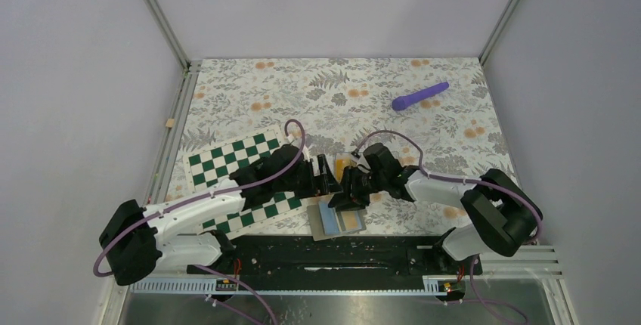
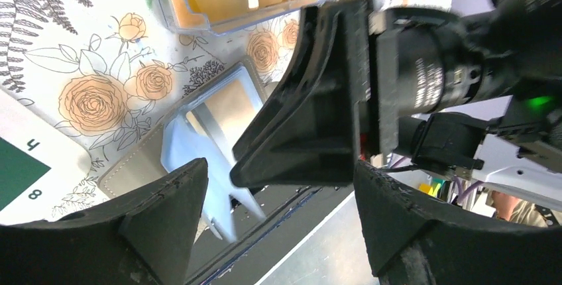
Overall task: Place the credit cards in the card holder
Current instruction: Turn over the card slot in the card holder.
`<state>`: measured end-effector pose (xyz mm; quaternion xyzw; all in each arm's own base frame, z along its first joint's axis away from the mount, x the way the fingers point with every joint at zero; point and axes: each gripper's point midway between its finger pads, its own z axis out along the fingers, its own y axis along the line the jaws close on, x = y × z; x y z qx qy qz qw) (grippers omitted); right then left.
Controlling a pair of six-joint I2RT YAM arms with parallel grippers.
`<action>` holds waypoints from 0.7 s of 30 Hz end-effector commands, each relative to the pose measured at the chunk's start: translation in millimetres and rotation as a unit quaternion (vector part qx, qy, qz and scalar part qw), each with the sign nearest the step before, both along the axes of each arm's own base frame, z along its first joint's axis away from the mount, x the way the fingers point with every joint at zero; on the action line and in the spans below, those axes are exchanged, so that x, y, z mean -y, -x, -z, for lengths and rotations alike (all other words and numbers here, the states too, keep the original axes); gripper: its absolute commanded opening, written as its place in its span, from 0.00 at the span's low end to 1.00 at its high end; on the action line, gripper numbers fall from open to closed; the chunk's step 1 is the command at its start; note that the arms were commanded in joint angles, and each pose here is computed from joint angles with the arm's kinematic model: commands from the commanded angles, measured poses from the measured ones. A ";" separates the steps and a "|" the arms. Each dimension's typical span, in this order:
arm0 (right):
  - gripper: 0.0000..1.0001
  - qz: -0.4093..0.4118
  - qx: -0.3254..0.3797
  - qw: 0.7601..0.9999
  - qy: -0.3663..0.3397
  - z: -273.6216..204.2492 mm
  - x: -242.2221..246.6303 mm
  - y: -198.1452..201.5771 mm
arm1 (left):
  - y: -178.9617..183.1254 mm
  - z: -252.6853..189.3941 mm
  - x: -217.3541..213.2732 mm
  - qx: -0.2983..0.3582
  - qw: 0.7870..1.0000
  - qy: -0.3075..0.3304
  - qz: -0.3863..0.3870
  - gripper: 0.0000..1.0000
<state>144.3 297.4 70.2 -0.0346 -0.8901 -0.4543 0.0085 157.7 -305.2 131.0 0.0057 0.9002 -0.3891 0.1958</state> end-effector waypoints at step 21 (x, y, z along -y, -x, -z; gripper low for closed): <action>0.60 -0.090 0.033 0.995 0.041 4.6 -45.2 25.5 | 11.4 40.3 -50.7 -0.083 0.993 -0.001 -0.088 0.80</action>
